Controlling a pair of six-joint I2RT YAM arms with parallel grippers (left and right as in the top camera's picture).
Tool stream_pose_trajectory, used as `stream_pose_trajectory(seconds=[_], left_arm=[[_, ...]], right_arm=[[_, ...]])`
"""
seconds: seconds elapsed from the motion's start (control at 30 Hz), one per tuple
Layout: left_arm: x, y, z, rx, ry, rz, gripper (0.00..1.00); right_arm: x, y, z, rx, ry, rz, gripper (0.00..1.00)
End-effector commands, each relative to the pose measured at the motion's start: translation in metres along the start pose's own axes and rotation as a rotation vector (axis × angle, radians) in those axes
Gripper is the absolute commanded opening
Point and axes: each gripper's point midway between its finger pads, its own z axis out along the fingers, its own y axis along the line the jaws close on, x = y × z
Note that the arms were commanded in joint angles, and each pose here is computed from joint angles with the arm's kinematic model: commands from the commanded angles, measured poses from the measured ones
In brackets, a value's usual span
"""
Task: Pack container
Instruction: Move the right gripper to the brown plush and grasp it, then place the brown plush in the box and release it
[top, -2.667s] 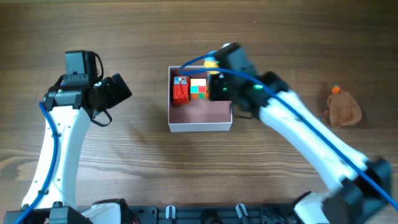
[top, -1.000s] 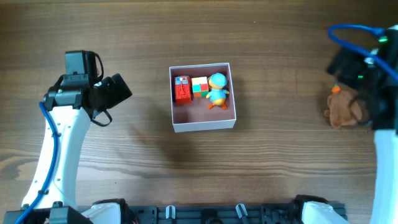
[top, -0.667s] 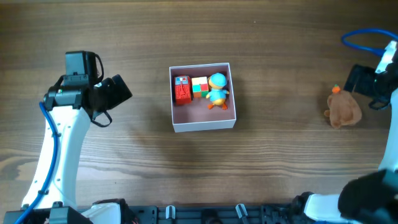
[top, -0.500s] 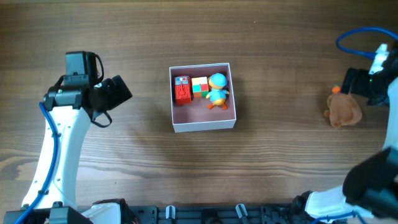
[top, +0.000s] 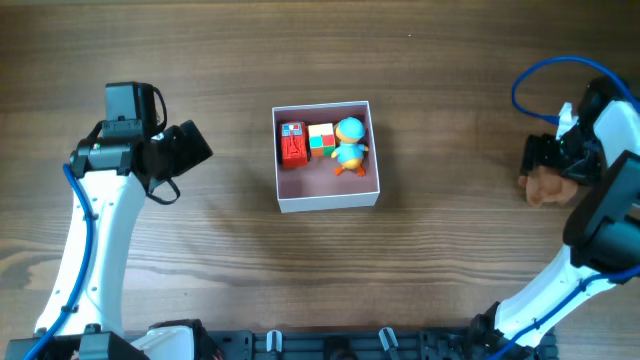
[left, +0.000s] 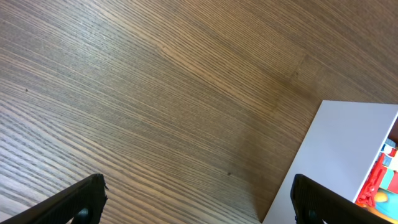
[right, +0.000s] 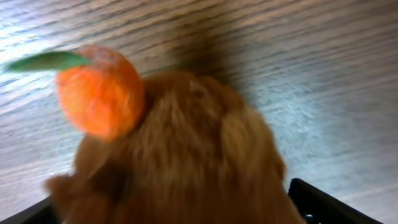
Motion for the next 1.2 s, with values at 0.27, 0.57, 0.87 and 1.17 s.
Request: stream_pose_trajectory(seconds=[0.27,0.57,0.87,1.17], left_arm=[[0.003,-0.002,0.004,0.008,0.015,0.023,0.96],[0.001,-0.003,0.004,0.011,0.008,0.023,0.96],[0.001,-0.003,0.004,0.011,0.008,0.023,0.96],[0.001,-0.003,0.004,0.011,0.008,0.023,0.96]], right_arm=[[0.001,0.002,0.002,-0.021,0.004,0.072,0.65],[-0.008,-0.003,-0.037,-0.008,-0.105,0.113,0.43],[-0.016,0.028,-0.128,-0.124,-0.36,0.115,0.18],[0.02,0.162,-0.243,-0.255,-0.649,-0.28,0.04]])
